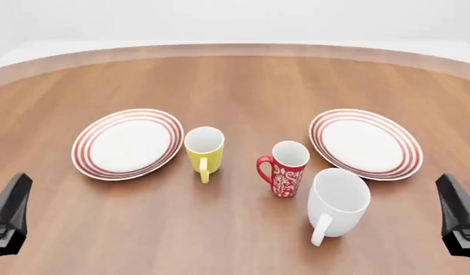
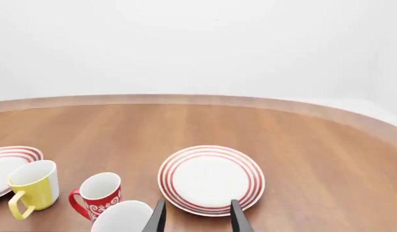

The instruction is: Put the red mug on the left plate.

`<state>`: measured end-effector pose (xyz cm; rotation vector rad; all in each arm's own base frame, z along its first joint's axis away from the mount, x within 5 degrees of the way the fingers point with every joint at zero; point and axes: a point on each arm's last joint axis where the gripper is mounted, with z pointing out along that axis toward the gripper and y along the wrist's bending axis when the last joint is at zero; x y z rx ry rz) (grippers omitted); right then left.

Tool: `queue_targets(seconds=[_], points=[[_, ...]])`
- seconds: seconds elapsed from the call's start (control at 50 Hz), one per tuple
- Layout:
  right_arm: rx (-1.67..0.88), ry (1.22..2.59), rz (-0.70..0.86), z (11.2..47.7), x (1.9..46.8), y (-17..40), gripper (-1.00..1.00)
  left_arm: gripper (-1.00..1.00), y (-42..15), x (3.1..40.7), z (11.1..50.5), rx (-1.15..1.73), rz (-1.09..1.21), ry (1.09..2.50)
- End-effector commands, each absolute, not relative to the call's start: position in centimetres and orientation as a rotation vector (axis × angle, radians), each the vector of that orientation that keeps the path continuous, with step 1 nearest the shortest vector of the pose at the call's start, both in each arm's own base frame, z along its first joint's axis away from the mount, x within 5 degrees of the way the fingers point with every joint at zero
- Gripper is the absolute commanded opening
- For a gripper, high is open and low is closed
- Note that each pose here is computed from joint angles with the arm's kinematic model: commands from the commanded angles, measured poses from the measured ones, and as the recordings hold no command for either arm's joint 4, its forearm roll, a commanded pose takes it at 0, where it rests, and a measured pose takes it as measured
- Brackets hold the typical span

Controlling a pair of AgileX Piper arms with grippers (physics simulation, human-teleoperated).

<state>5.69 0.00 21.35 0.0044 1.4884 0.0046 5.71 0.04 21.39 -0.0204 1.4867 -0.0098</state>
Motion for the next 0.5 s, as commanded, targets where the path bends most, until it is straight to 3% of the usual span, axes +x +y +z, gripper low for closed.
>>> queue_targets(seconds=[0.02,0.24,0.5], points=[[0.004,1.491,0.006,21.4,5.7,0.0,1.0,1.0,0.1,5.8,21.7,-0.077,-0.06,1.491],[0.008,1.494,0.01,21.4,5.7,0.0,1.0,1.0,0.1,5.7,22.4,-0.077,-0.066,1.512],[0.007,1.494,0.01,21.4,5.7,0.0,1.0,1.0,0.0,3.5,28.6,-0.026,-0.034,1.373]])
